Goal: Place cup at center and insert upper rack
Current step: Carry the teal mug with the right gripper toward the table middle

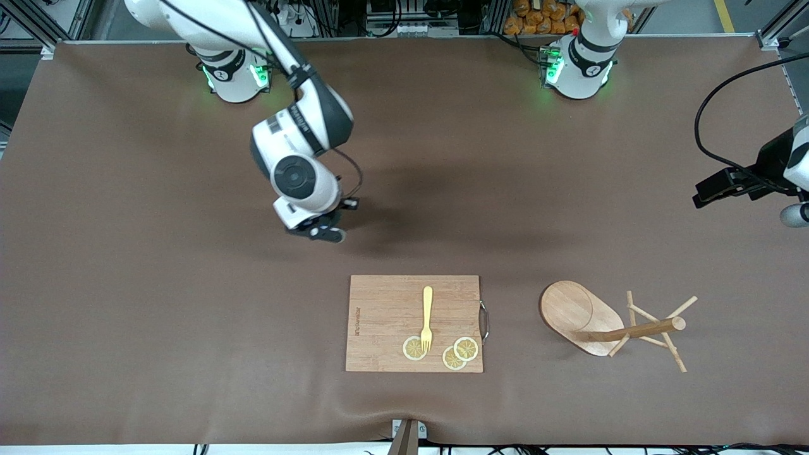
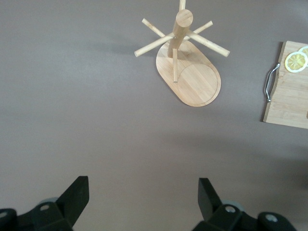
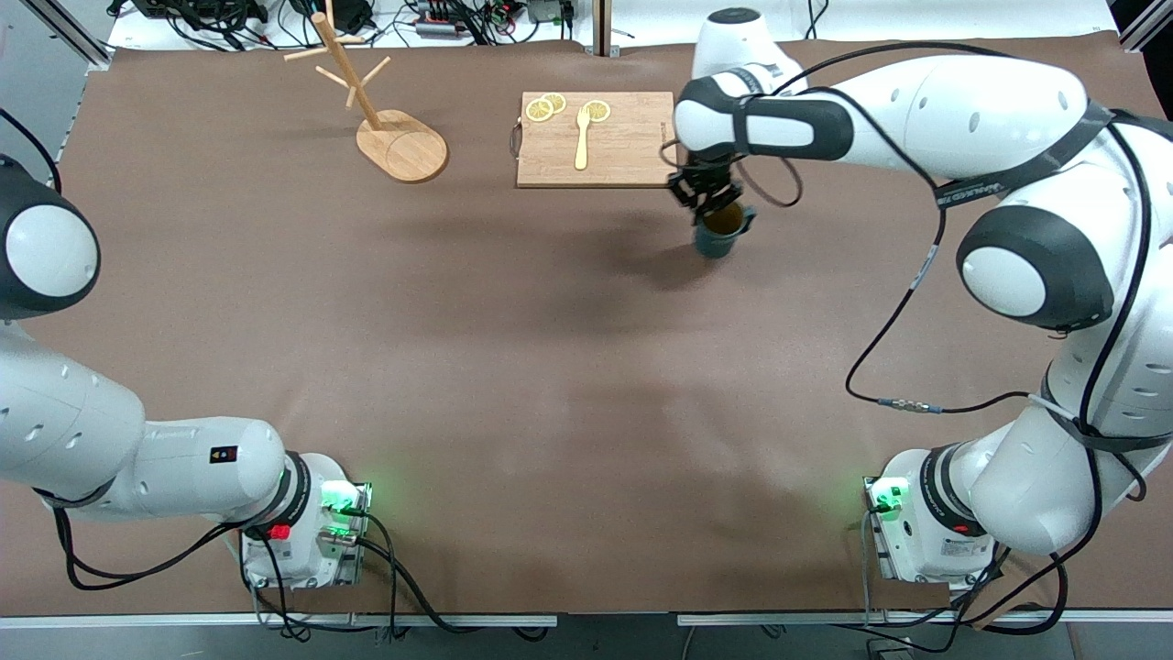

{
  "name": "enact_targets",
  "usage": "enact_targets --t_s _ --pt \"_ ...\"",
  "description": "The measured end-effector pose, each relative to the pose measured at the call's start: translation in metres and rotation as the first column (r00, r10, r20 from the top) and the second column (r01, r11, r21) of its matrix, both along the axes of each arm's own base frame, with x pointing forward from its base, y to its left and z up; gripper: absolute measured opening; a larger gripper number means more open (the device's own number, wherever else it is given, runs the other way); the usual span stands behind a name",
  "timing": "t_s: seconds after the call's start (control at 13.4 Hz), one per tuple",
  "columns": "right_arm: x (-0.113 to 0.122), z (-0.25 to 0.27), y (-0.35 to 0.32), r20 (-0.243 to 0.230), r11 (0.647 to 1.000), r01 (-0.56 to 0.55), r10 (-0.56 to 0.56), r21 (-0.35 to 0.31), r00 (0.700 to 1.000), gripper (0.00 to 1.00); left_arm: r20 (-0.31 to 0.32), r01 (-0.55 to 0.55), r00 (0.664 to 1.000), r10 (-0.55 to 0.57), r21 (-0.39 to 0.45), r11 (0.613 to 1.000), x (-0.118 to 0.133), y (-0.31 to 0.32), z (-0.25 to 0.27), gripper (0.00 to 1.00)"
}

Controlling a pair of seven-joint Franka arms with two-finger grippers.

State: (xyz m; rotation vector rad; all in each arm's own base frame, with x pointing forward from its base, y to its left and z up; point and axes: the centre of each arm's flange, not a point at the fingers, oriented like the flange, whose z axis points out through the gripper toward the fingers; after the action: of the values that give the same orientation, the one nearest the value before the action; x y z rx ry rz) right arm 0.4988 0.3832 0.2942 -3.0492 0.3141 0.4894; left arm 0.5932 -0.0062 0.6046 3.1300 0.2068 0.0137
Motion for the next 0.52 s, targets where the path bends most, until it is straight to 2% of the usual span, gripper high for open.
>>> enact_targets --t_s 0.15,0.3,0.52 --pt "-0.023 0.002 0.033 -0.023 0.999 0.035 -0.034 0.041 0.999 0.05 0.004 0.006 1.000 -0.006 0.000 1.000 -0.001 0.000 0.003 1.00" --pt "-0.045 0.007 0.068 0.010 0.994 0.096 -0.097 0.045 0.995 0.05 0.005 0.007 1.000 -0.007 0.001 1.000 -0.002 0.000 0.004 1.00" --pt "-0.082 0.006 0.113 0.031 0.980 0.195 -0.196 0.028 0.980 0.05 0.004 0.007 1.000 -0.007 0.001 1.000 -0.003 0.001 0.004 1.00"
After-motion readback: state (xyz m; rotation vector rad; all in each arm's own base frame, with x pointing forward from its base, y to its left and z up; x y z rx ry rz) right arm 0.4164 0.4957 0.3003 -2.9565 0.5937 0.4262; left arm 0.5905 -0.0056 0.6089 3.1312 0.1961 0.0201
